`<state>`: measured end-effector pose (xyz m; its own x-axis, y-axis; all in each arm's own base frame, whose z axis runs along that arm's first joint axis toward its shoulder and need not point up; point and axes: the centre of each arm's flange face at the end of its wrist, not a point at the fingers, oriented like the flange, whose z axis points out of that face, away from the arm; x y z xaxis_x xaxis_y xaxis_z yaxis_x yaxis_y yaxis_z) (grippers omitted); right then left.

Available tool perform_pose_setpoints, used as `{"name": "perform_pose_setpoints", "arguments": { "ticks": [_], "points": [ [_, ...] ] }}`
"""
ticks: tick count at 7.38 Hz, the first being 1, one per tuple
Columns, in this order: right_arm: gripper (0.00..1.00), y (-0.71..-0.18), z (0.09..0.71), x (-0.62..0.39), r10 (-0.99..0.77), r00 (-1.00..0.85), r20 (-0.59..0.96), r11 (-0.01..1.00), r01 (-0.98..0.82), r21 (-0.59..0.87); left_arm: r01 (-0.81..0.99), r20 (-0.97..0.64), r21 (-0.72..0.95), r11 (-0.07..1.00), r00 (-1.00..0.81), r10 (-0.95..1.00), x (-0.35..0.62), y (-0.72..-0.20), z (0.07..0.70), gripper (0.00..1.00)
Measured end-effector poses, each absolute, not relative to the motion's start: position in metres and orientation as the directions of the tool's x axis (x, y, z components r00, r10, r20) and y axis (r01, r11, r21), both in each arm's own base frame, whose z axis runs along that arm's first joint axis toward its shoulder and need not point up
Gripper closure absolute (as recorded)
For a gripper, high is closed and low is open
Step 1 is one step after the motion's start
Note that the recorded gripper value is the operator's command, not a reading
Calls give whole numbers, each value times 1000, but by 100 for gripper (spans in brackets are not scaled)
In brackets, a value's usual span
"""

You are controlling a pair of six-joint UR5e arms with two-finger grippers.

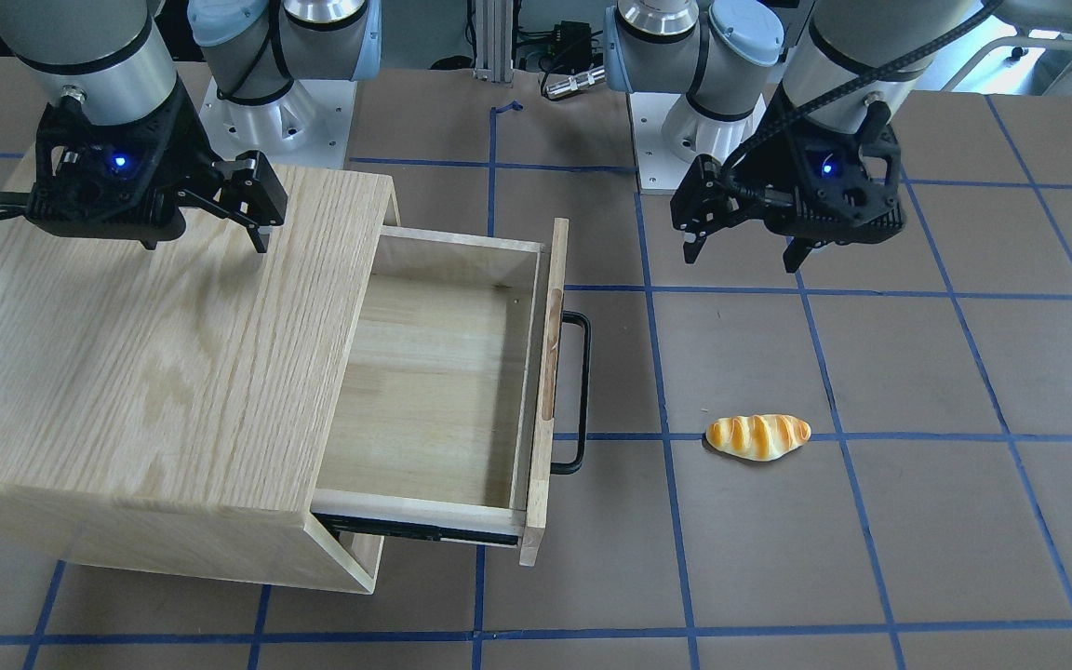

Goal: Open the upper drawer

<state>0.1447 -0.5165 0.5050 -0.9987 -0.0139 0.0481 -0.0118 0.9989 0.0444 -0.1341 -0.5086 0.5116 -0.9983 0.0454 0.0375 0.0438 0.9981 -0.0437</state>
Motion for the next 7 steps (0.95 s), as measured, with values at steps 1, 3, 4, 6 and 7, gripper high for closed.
{"name": "perform_pose_setpoints", "arguments": {
  "ticks": [1, 3, 4, 6, 7],
  "points": [
    [0, -516, 505, 145, -14, -999, 48, 999, -12, 45, 47, 27, -42, 998, -998, 48, -130, -503, 515, 0],
    [0, -517, 505, 144, -13, -999, 48, 999, -11, 45, 48, 23, -39, 998, -999, 49, -125, -501, 515, 0],
    [0, -517, 505, 144, -14, -999, 48, 999, -11, 45, 48, 22, -40, 998, -999, 49, -124, -500, 515, 0],
    [0, -517, 505, 145, -14, -999, 48, 999, -11, 44, 49, 21, -42, 998, -999, 50, -124, -500, 516, 0],
    [0, -517, 505, 144, -14, -999, 48, 999, -12, 45, 49, 21, -44, 998, -999, 50, -123, -499, 517, 0]
  ]
}}
